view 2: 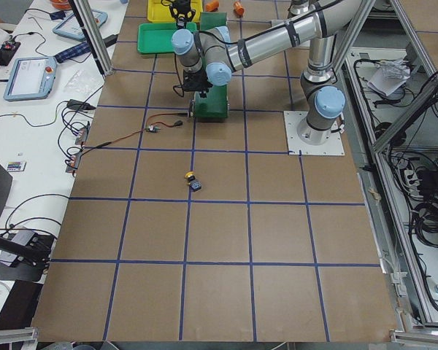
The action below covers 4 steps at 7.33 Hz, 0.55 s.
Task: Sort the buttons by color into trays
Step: 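Drop green button in green tray with right while left places yellow button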
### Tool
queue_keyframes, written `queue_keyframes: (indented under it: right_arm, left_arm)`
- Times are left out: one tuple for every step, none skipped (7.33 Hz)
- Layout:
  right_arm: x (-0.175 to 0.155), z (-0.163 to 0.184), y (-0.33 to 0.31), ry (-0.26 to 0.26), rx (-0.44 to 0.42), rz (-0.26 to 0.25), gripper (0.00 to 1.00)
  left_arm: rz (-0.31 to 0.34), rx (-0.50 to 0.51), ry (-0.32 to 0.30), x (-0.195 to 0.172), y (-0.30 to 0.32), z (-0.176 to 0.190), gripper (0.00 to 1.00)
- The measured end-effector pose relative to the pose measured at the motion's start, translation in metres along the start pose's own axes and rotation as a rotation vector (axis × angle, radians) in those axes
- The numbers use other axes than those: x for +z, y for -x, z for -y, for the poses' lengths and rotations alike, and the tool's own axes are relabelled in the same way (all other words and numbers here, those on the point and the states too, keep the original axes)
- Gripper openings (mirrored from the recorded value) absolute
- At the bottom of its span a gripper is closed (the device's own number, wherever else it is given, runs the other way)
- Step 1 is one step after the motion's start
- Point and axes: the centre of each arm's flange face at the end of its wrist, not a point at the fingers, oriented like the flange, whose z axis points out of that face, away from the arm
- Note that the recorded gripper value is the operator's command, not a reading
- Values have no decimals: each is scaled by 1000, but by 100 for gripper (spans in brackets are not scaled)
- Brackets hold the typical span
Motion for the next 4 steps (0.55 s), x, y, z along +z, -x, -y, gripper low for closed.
queue_keyframes:
  right_arm:
    - [4, -1, 0, -12, -7, 6, 100]
    - [-1, -3, 0, -16, -6, 3, 100]
    - [-16, -5, 2, -13, -3, 6, 100]
    - [-37, -10, 10, -6, 2, 36, 100]
  left_arm:
    - [5, -23, 3, 10, -2, -10, 60]
    - [13, -43, 13, 19, -3, -18, 87]
    - [11, -51, 21, 20, -3, -23, 88]
    - [-6, -49, 21, 11, -1, -26, 89]
